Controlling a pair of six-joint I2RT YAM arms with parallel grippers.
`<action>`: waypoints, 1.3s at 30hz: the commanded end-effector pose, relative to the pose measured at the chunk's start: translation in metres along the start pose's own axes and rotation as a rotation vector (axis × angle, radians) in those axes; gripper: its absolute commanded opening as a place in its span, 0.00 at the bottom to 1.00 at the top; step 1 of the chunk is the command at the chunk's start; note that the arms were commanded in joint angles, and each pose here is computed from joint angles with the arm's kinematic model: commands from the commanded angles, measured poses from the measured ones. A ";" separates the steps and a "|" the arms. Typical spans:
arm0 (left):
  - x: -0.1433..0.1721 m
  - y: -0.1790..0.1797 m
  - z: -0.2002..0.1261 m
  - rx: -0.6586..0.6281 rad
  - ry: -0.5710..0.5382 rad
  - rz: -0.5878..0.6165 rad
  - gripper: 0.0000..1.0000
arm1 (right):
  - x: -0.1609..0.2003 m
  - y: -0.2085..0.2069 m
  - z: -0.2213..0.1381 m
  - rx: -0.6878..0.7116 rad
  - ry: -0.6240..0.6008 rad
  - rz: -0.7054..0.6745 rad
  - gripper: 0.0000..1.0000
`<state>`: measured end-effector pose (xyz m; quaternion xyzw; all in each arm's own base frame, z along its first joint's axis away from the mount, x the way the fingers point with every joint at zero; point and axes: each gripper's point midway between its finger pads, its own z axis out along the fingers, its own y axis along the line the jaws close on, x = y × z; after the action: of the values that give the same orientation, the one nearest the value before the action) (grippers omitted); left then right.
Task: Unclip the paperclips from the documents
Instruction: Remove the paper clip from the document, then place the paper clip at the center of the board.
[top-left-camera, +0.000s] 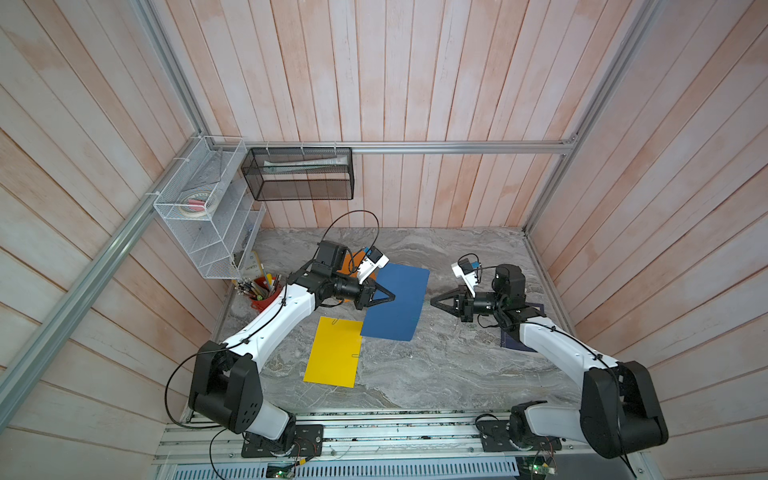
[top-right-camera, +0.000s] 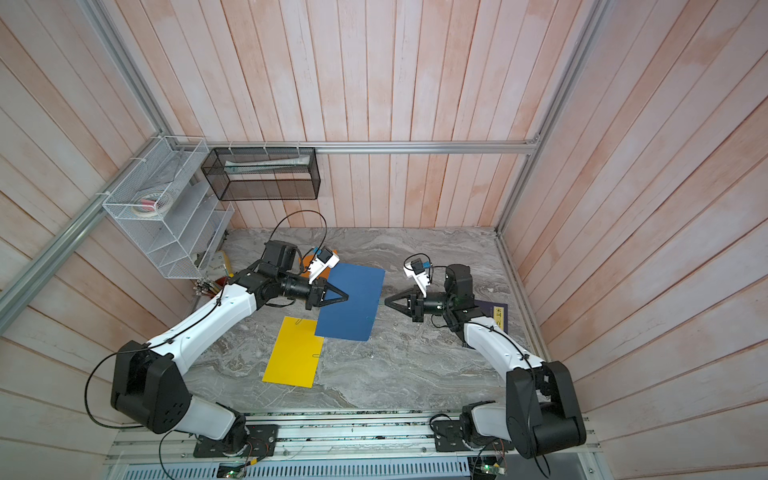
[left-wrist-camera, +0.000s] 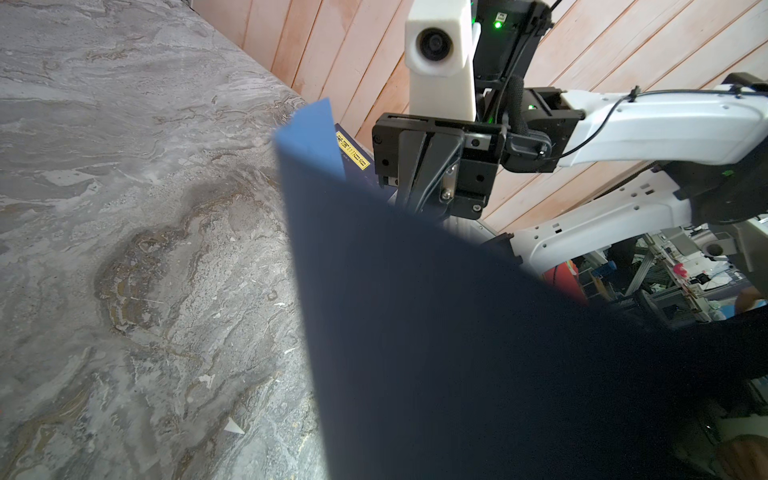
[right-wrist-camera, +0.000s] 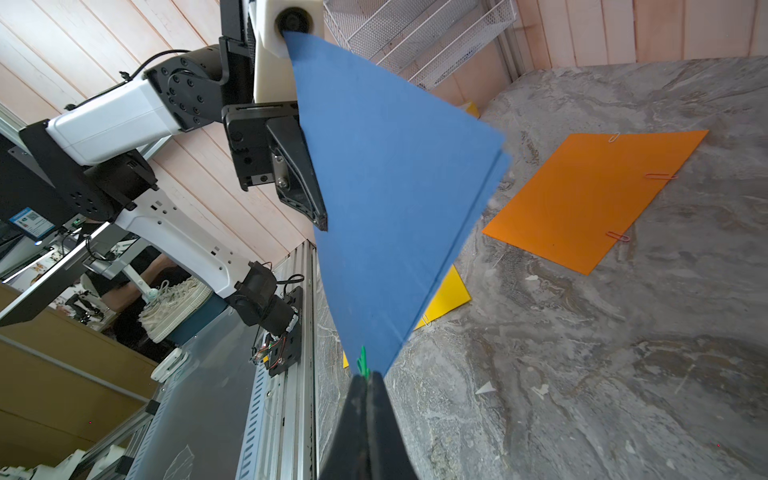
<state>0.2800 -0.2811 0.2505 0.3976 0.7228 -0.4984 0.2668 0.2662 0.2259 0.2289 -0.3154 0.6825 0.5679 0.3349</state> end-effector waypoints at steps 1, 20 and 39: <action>-0.013 -0.008 -0.008 -0.015 -0.021 0.058 0.00 | -0.002 -0.017 -0.009 0.109 -0.026 0.031 0.05; -0.012 -0.002 -0.004 -0.021 -0.028 0.037 0.00 | 0.106 -0.139 -0.105 0.719 -0.030 0.614 0.03; -0.012 -0.001 -0.004 -0.024 -0.026 0.044 0.00 | 0.172 -0.144 -0.119 0.846 0.070 0.853 0.04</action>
<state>0.2829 -0.2816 0.2527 0.3966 0.7221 -0.4961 0.2743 0.2830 0.0835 0.0382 0.1008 0.9171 0.3390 0.1839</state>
